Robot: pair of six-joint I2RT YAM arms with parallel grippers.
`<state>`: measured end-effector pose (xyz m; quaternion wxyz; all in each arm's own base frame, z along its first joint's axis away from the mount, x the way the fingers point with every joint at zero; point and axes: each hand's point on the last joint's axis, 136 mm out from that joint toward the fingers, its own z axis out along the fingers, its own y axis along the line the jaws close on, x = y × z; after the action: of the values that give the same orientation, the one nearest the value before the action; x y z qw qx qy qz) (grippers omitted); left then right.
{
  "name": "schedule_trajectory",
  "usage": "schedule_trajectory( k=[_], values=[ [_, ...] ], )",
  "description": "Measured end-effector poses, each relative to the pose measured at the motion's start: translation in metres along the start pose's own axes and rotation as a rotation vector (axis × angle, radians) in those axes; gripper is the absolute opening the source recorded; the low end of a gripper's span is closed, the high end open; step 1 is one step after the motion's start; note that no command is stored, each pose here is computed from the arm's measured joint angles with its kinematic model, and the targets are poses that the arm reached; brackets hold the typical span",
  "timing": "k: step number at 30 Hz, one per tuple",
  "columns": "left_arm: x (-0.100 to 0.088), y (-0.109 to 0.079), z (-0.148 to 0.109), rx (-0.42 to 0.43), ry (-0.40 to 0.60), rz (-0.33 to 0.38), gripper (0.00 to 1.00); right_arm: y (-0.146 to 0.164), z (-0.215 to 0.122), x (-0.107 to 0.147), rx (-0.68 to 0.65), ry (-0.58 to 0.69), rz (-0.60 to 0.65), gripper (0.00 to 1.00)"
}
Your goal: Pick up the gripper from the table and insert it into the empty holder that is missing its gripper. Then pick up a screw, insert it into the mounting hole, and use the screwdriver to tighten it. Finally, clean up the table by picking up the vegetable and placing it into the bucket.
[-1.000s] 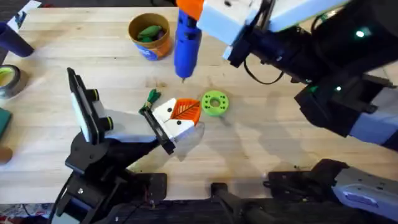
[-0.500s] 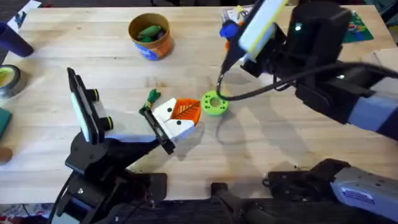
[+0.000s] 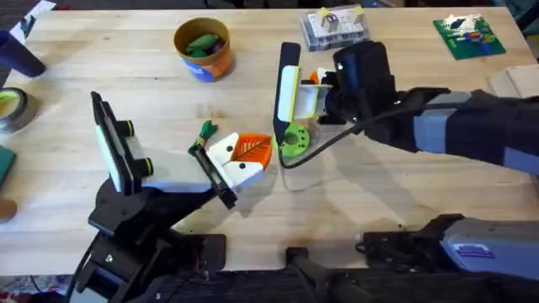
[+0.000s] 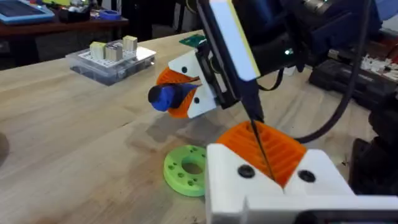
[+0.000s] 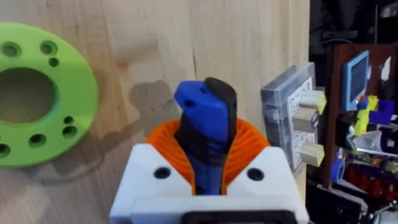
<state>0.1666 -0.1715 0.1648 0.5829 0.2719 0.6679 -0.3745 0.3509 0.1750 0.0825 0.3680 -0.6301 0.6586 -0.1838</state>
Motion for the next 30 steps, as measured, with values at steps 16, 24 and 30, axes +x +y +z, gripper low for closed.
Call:
schedule_trajectory(
  k=[16, 24, 30],
  values=[
    [0.000, 0.001, 0.000, -0.005, -0.001, 0.000, 0.015, 0.003, -0.009, -0.015, 0.007, -0.019, 0.157, 0.787],
    [0.000, 0.001, 0.000, -0.004, -0.001, 0.000, 0.015, 0.003, -0.024, -0.018, -0.006, -0.025, 0.211, 0.995],
    [0.000, 0.001, 0.000, -0.003, 0.000, 0.000, 0.015, -0.033, -0.056, -0.029, 0.093, -0.109, 0.387, 0.995]
  ],
)
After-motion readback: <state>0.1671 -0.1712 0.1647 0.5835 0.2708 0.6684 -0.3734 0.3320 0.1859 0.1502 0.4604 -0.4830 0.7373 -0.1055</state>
